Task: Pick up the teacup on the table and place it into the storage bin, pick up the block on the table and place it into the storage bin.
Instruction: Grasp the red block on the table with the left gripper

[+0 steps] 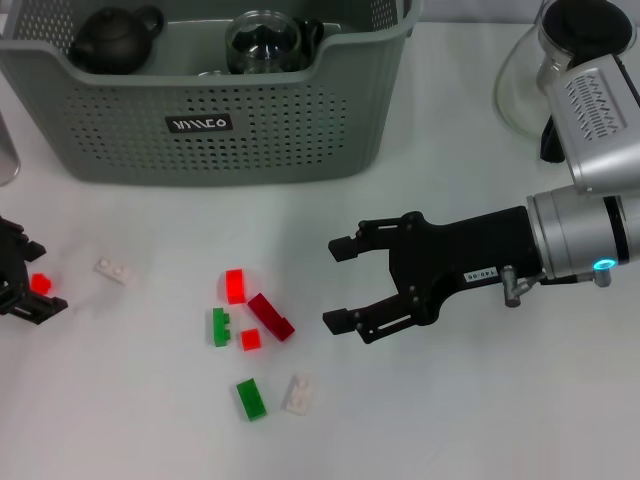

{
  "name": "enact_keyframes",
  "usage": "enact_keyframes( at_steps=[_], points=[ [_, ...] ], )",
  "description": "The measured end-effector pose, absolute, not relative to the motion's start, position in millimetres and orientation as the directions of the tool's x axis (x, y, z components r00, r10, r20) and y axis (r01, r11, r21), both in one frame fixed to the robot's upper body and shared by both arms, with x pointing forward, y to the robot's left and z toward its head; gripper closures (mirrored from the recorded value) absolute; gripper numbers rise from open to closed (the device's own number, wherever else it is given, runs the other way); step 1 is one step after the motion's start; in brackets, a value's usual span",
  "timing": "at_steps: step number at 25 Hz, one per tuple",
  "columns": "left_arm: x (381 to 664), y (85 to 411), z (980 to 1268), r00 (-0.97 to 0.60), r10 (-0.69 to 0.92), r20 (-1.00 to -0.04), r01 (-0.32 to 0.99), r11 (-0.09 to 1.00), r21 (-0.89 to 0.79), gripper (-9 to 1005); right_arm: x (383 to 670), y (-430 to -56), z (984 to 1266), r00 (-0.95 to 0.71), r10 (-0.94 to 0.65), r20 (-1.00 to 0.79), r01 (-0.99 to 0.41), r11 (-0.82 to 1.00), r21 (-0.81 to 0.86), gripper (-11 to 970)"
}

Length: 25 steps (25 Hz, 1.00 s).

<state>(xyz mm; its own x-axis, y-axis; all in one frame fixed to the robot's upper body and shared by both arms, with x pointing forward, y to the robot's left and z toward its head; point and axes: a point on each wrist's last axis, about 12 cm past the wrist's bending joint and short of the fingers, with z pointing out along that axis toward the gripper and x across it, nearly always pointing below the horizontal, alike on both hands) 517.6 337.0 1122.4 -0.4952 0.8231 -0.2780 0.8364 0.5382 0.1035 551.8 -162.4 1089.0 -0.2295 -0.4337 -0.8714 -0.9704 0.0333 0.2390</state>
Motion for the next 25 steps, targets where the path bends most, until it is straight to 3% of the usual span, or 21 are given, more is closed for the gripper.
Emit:
enact_keyframes(
  at_steps=[16, 18, 25],
  points=[
    [519, 339, 1114, -0.511, 0.818, -0.265, 0.830, 0.549, 0.095, 313, 552, -162, 1089, -0.231, -0.432, -0.872, -0.970, 0.037, 0.238, 20],
    [520, 339, 1114, -0.511, 0.819, -0.260, 0.830, 0.549, 0.098, 405, 552, -162, 1088, -0.232, -0.432, -0.872, -0.970, 0.038, 0.239, 20],
    [520, 340, 1112, -0.517, 0.818, -0.254, 0.828, 0.552, 0.092, 404, 552, -162, 1088, -0.235, -0.429, -0.872, -0.970, 0.040, 0.241, 20]
  ],
)
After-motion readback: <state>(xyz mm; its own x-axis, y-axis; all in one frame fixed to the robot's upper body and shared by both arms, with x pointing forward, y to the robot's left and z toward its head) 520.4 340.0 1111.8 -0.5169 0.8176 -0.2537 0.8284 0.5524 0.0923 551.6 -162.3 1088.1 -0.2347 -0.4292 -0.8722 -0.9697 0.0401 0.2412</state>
